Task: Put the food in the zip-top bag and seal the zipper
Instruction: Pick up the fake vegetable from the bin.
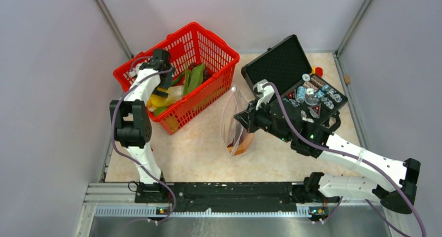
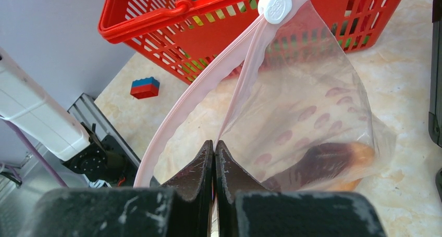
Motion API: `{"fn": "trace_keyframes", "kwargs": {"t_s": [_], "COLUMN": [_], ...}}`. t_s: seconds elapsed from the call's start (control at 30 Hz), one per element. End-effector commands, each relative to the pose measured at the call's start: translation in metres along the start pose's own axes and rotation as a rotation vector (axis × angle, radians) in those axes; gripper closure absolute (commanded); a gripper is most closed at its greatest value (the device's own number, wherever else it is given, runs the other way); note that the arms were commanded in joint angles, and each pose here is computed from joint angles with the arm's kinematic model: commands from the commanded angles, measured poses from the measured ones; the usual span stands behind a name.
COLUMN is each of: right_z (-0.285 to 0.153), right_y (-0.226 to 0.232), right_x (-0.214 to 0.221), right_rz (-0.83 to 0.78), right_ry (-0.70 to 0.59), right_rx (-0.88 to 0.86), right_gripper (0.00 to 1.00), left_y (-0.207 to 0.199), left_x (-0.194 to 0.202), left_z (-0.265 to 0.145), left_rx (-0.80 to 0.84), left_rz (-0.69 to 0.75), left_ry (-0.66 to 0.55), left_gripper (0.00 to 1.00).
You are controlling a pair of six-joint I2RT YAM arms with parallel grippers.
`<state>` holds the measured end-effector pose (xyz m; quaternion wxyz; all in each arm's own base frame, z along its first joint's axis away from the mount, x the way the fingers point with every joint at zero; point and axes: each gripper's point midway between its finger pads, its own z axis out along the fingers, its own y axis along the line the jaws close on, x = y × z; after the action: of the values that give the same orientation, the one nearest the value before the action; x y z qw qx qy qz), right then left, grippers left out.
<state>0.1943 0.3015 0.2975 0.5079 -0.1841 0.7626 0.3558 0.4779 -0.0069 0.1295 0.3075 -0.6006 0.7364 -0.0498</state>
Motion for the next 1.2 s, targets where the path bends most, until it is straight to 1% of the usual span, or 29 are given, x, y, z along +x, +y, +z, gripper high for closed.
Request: {"fn": "trace_keyframes", "kwargs": {"t_s": [0.0, 0.1, 0.2, 0.23, 0.43, 0.63, 0.73, 0.83, 0.87, 0.9, 0.93, 0.97, 1.1, 1.17], "right_z": [-0.006, -0.006, -0.005, -0.005, -0.005, -0.003, -0.003, -0.003, -0.003, -0.003, -0.003, -0.004, -0.008, -0.009], "right_y": [0.005, 0.006, 0.007, 0.006, 0.006, 0.007, 0.007, 0.009, 0.009, 0.01, 0.01, 0.009, 0.006, 0.005], "right_x": [-0.025, -0.026, -0.026, -0.026, -0.026, -0.025, -0.025, -0.024, -0.025, -0.025, -0.025, -0.025, -0.026, -0.027], "right_rz": [0.009, 0.005, 0.006, 0.006, 0.009, 0.012, 0.016, 0.02, 0.022, 0.022, 0.021, 0.023, 0.026, 0.026], "right_ry": [-0.09, -0.095, -0.094, -0.095, -0.098, -0.1, -0.102, -0.102, -0.103, -0.102, -0.101, -0.103, -0.112, -0.119], "right_rx": [-0.018, -0.022, -0.022, -0.022, -0.021, -0.026, -0.028, -0.037, -0.039, -0.041, -0.041, -0.039, -0.026, -0.02], "right_gripper": [1.0, 1.0, 1.0, 1.0, 1.0, 1.0, 1.0, 1.0, 1.0, 1.0, 1.0, 1.0, 1.0, 1.0], "left_y": [0.022, 0.032, 0.035, 0.038, 0.064, 0.106, 0.119, 0.119, 0.117, 0.113, 0.112, 0.108, 0.095, 0.086], "left_x": [0.003, 0.008, 0.022, 0.025, 0.028, 0.042, 0.039, 0.043, 0.044, 0.044, 0.045, 0.044, 0.033, 0.021], "left_z": [0.017, 0.03, 0.04, 0.041, 0.05, 0.052, 0.055, 0.061, 0.063, 0.067, 0.067, 0.067, 0.052, 0.039], "left_rx": [-0.121, -0.155, -0.174, -0.19, -0.262, -0.354, -0.389, -0.386, -0.377, -0.36, -0.353, -0.342, -0.278, -0.224], "left_rz": [-0.116, -0.132, -0.112, -0.104, -0.073, -0.084, -0.058, -0.049, -0.048, -0.042, -0.034, -0.03, -0.022, -0.019], "left_ry": [0.03, 0.041, 0.125, 0.133, 0.115, 0.13, 0.091, 0.109, 0.11, 0.11, 0.118, 0.122, 0.096, 0.06], "left_gripper": [0.01, 0.01, 0.01, 0.01, 0.01, 0.01, 0.02, 0.06, 0.11, 0.23, 0.32, 0.45, 0.88, 1.0]}}
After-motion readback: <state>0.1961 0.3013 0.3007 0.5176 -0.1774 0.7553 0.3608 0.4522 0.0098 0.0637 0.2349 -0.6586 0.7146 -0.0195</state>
